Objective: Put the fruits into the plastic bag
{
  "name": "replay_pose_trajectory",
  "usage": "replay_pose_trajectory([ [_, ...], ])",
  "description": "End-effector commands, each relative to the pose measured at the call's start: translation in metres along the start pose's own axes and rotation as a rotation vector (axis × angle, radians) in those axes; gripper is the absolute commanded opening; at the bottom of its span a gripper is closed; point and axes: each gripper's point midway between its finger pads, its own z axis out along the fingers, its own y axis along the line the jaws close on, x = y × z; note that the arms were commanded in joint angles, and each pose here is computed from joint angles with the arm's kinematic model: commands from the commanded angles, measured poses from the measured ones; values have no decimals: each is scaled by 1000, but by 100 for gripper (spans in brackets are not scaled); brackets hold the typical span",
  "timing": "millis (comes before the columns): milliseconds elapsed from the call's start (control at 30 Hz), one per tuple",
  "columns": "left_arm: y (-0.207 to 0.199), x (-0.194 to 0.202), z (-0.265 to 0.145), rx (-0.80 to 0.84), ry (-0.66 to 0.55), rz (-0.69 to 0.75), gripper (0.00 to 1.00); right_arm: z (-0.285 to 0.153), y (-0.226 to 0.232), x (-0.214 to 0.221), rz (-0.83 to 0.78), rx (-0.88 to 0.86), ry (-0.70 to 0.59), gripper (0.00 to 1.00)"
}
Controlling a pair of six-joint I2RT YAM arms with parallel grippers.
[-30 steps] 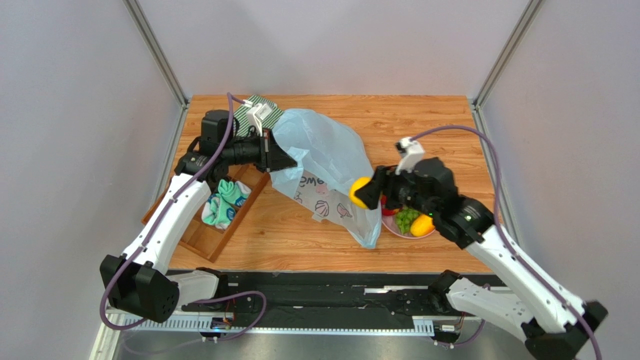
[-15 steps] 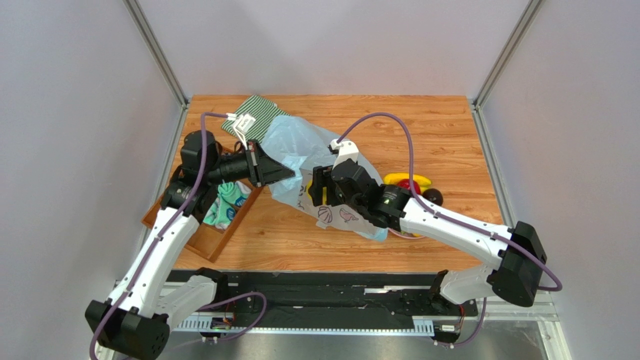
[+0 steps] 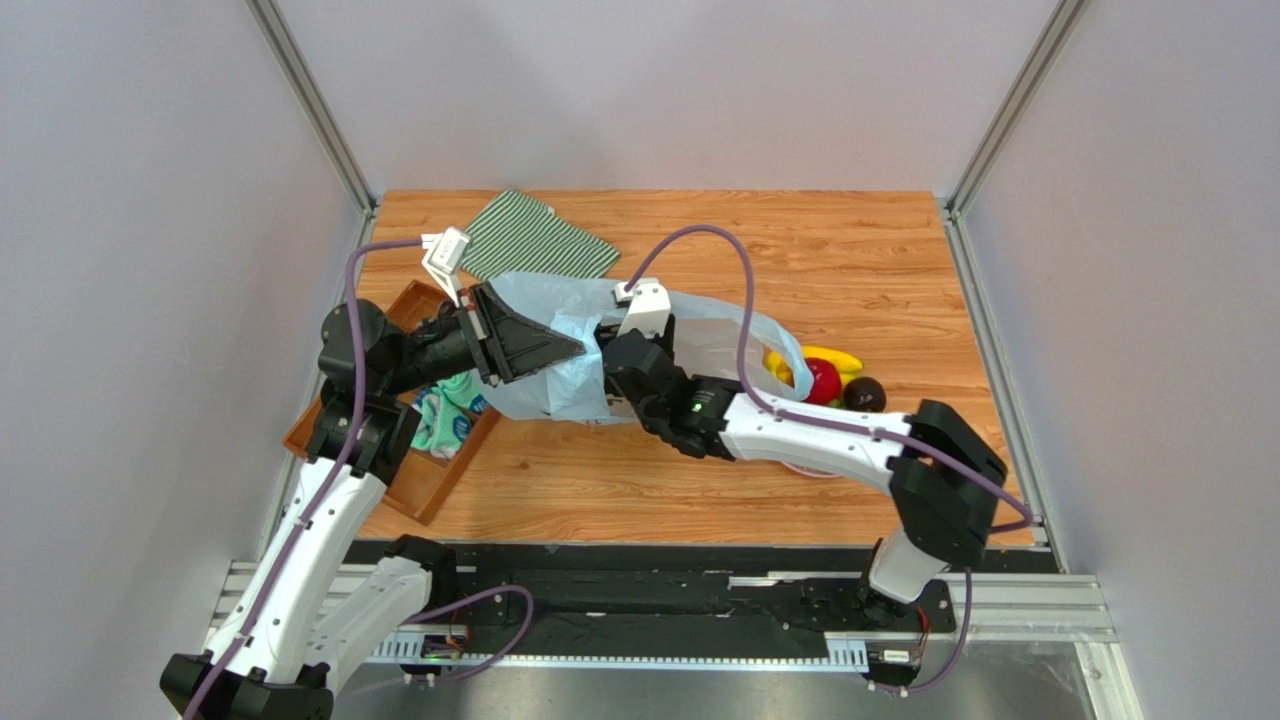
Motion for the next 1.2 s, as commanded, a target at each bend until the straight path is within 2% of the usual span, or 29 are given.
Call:
replay_pose_trajectory([
  [0,-48,-20,-3,137,-49,28,0,15,-8,12,-33,69,23,38],
  [133,-63,-30,-4,168,-75,62,0,18,-34,36,-44,127,104,40],
  [267,-62,-38,-6,139,-104,91,0,15,-62,46,-57,190,164,42],
  [367,-44,-43,-7,72,-123,113,0,12,-78,54,-71,218,207,45],
  [533,6,-35,-1,-54,-66,107,0,10,-81,60,-94,200,264,50],
  [633,12,-32,1,-37,-47,89,0,11,-74,63,-113,167,299,63],
  [700,15,-31,2,-40,-45,91,0,11,-66,61,-114,138,315,77],
  [800,18,-30,2,-47,-36,93,0,12,-61,60,-112,122,331,88],
  [1000,21,-28,3,-50,-22,91,0,10,-50,55,-93,76,340,94],
  [1167,25,-26,4,-52,-9,85,0,5,-40,48,-72,21,333,95],
])
